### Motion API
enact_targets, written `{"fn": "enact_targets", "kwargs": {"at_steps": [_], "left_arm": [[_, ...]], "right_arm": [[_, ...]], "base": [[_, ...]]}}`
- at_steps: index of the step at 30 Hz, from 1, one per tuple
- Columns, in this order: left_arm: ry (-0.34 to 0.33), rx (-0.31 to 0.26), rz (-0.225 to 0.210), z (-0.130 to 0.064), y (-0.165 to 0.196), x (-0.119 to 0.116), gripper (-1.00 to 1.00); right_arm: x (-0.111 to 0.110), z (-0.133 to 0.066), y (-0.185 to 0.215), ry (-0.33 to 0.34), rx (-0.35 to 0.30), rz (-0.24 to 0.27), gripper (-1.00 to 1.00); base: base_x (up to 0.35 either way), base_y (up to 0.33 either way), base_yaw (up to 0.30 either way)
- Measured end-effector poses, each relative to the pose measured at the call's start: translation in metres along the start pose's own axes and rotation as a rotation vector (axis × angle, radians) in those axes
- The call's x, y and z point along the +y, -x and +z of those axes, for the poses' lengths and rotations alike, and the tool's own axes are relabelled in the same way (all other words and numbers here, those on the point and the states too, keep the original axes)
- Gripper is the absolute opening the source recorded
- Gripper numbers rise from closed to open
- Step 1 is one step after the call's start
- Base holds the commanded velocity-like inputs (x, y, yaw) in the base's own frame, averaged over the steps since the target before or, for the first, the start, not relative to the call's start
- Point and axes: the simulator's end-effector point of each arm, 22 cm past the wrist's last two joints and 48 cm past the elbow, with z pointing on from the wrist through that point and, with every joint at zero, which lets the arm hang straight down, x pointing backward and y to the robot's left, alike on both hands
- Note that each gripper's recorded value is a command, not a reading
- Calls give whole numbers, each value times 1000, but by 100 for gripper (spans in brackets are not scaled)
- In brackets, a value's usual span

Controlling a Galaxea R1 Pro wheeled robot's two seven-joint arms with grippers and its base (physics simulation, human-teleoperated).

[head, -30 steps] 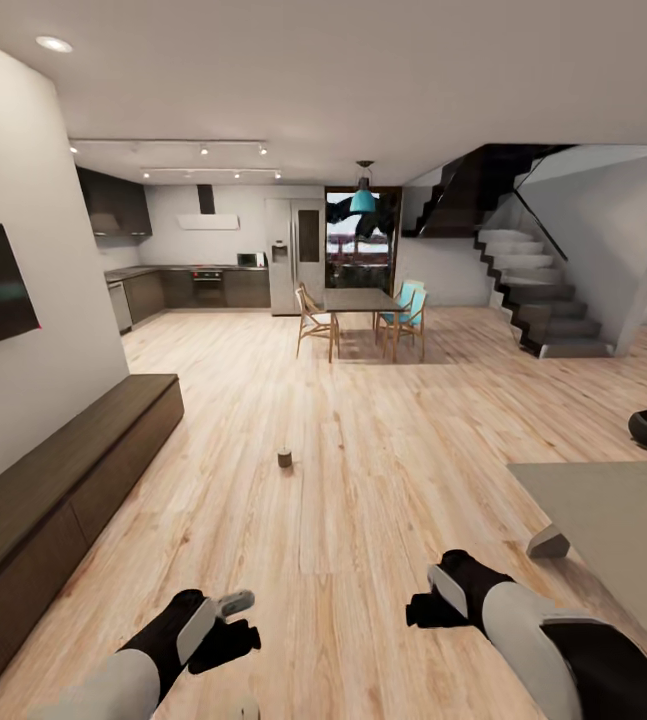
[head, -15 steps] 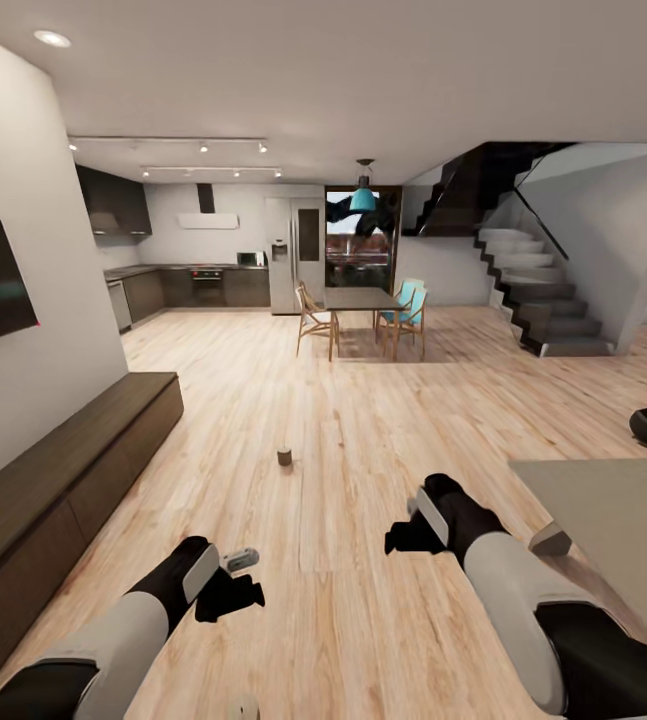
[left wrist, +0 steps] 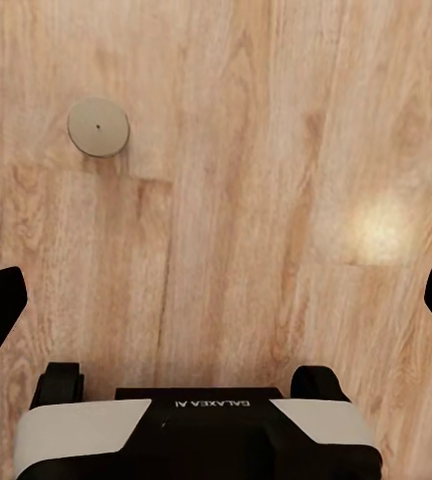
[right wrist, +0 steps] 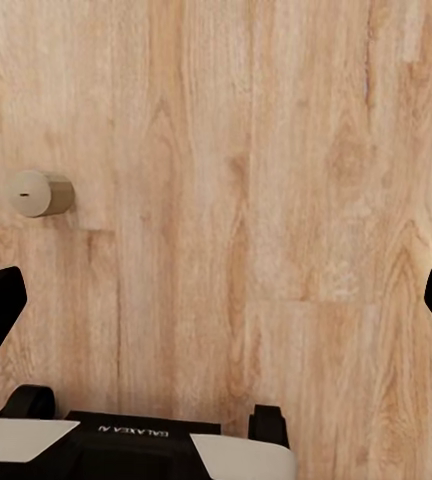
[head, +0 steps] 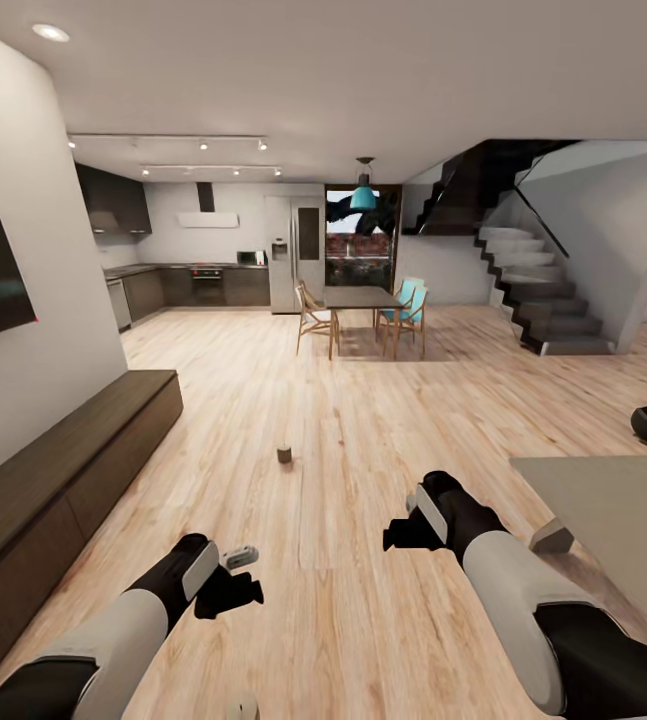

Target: Place each of the two pumpkins and all three candles from the living room inside a cabinet in the living room (use any cabinet), then make sure every cabinet is closed, and position the cauldron so it is next to a table in the living room.

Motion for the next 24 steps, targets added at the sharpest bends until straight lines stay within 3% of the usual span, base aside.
{"fn": "enact_targets", "kwargs": {"at_steps": [7,15,24], "left_arm": [[23,-10,16,8,3,14,100],[74,-24,2,12,12,56,100],[67,-6,11,23,13,51,100]], "right_arm": [[0,12,-5,0,3,-4,100],[0,25,-9,-1,3,-7,100],[-1,43,-15,0,10,-6,100]], "base": [[0,0,0],[0,0,0],[0,0,0]]}}
